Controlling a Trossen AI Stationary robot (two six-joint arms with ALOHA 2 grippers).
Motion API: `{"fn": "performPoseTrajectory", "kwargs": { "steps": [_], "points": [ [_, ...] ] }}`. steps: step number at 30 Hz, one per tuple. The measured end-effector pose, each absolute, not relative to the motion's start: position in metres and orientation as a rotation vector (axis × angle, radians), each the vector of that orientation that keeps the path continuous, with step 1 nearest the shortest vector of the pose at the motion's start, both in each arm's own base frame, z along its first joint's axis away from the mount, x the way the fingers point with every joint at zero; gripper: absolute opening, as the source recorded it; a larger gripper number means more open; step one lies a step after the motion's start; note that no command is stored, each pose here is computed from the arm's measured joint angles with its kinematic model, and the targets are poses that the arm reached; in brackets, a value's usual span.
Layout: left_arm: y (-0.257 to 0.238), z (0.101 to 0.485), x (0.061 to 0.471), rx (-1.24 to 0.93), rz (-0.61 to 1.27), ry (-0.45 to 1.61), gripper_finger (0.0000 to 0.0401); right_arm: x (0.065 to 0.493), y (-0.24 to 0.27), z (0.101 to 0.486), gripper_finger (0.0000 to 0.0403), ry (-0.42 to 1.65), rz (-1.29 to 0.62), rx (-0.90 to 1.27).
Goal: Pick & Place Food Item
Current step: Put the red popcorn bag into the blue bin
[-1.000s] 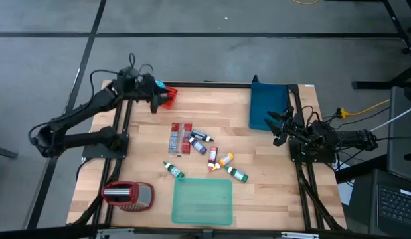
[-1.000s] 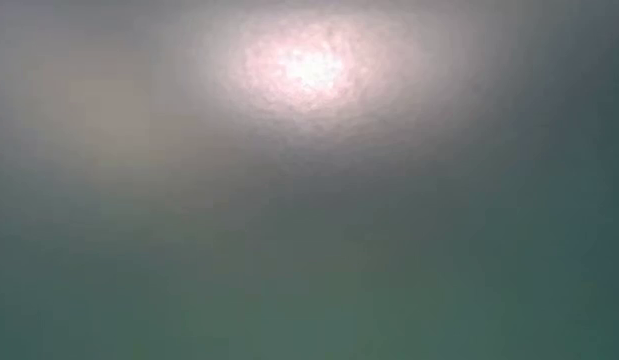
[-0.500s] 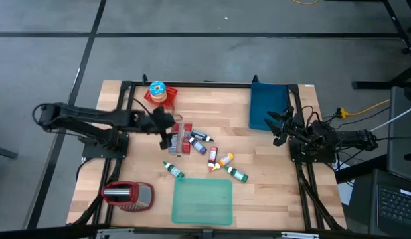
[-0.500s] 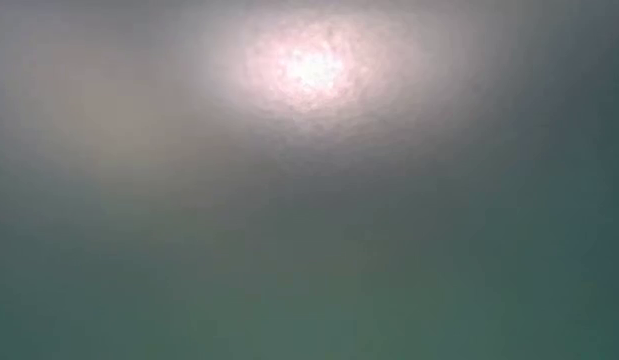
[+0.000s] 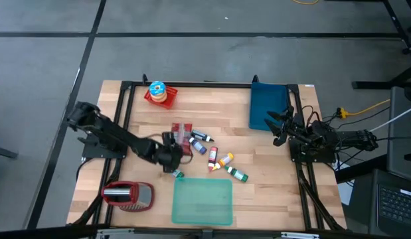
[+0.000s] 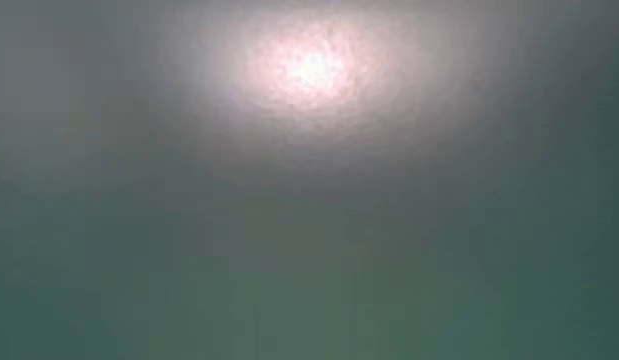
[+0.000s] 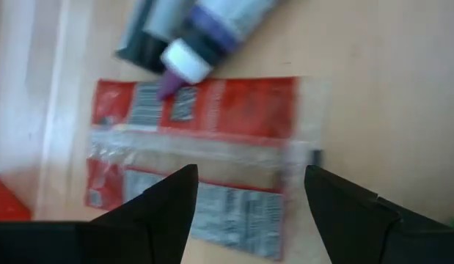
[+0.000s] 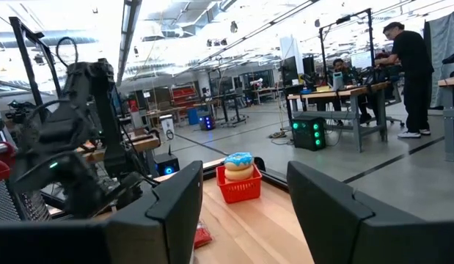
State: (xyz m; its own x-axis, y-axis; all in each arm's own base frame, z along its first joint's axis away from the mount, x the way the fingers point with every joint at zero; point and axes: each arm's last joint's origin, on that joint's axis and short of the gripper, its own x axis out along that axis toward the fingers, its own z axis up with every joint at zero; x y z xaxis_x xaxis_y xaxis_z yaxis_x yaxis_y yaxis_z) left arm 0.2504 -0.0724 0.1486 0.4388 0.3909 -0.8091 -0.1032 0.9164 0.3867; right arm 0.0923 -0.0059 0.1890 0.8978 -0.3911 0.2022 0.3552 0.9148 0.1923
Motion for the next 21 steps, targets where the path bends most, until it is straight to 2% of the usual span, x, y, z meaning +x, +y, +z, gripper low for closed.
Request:
{"fn": "performPoseTrajectory", "kwargs": {
  "steps": [4, 8, 13, 21],
  "points": [
    [-0.093, 0.141, 0.256, 0.392, 0.325, 1.058, 0.0247, 0.092, -0.006, 0.189, 0.0203, -0.241, -0.388, 0.152],
    [-0.103, 0.132, 0.263, 0.387, 0.316, 1.085, 0.0247, 0.092, -0.006, 0.189, 0.0203, -0.242, -0.387, 0.160],
    [-0.104, 0.119, 0.266, 0.386, 0.354, 1.170, 0.0247, 0.092, -0.006, 0.189, 0.0203, -0.242, -0.387, 0.161],
    [-0.094, 0.113, 0.264, 0.341, 0.502, 1.187, 0.0247, 0.092, -0.006, 0.189, 0.0203, -0.242, -0.386, 0.160]
  ]
}}
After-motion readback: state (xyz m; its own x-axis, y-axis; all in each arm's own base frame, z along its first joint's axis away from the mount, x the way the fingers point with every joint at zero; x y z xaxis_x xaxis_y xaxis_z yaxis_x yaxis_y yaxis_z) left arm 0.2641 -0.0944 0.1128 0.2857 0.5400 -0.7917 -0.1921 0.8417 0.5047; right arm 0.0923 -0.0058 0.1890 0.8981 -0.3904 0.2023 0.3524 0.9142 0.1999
